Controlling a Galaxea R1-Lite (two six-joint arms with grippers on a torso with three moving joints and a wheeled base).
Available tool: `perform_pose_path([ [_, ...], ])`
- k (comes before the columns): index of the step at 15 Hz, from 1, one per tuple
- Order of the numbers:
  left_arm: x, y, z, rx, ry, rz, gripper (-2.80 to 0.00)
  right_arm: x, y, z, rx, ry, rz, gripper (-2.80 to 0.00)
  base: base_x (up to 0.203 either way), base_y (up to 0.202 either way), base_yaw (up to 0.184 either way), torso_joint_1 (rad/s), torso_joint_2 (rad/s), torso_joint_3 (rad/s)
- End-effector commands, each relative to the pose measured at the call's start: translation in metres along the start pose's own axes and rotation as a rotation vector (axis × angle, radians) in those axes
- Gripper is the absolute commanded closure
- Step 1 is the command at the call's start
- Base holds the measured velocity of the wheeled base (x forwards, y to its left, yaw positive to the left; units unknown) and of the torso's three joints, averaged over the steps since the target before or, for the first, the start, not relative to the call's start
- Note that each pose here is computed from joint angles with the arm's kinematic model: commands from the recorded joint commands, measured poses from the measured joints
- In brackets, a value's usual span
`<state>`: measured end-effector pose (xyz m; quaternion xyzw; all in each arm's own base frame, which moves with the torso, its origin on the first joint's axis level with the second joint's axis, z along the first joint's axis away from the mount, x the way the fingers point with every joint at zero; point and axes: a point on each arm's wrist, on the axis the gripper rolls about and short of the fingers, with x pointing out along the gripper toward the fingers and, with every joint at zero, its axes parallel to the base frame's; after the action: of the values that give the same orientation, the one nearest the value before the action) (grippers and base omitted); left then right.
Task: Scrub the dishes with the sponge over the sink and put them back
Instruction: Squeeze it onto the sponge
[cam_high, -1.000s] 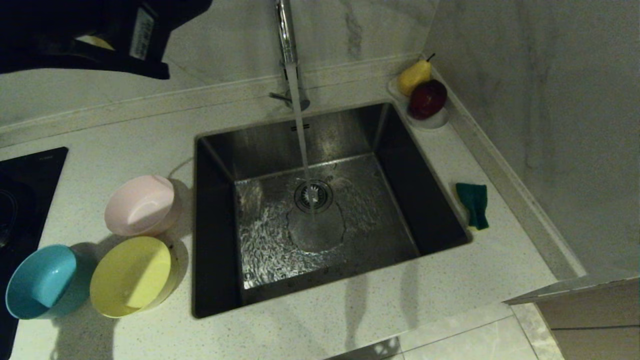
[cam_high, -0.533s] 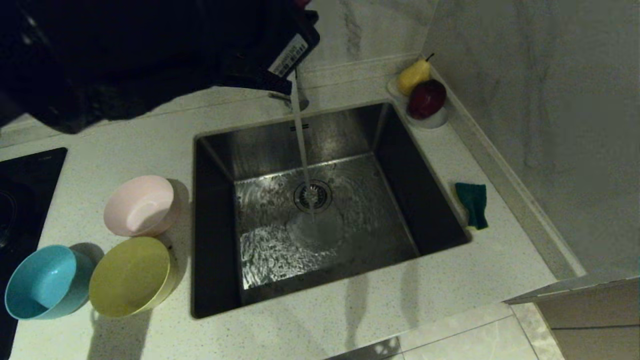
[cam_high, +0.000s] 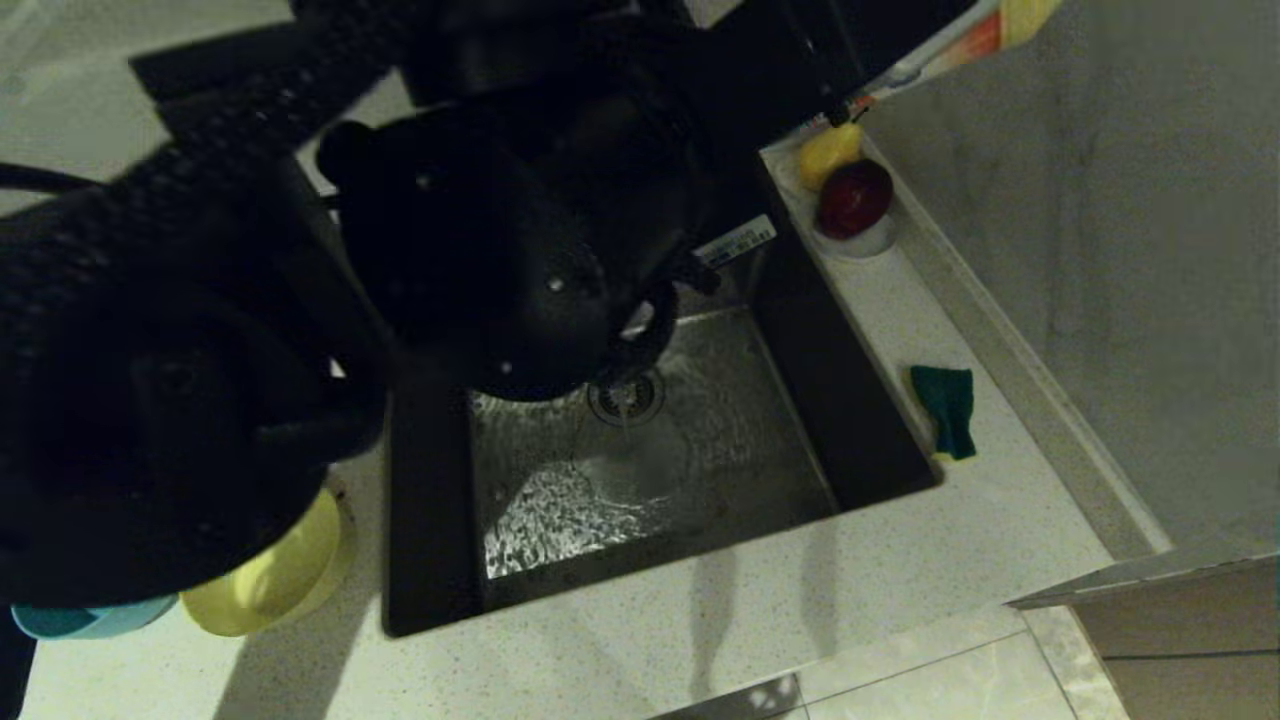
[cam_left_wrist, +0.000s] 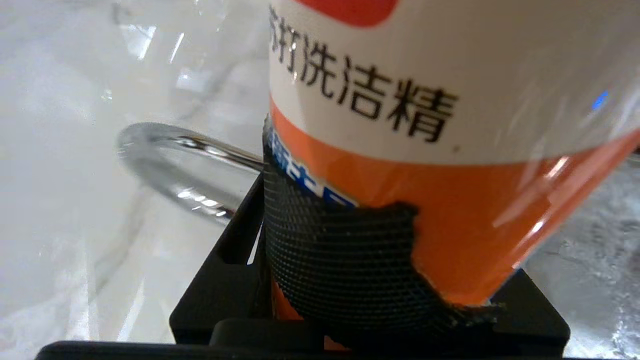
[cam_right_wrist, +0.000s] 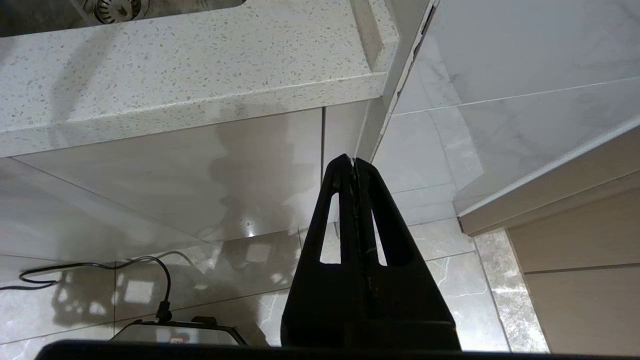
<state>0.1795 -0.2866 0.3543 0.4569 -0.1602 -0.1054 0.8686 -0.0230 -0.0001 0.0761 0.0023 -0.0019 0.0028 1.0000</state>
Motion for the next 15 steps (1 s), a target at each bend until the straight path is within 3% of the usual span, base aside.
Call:
perform_pose_path([
  [1,0.011,-0.033,0.003,0.036,0.024,-0.035,0.0,0.0,0.0,0.0,0.0,-0.001,0.001,0.0,0.0,0.0,0.0,0.0,0.0,0.0],
  [15,0.049,-0.143,-0.012,0.198,0.191,-0.125,0.0,0.0,0.0,0.0,0.0,-0.001,0.001,0.0,0.0,0.0,0.0,0.0,0.0,0.0],
])
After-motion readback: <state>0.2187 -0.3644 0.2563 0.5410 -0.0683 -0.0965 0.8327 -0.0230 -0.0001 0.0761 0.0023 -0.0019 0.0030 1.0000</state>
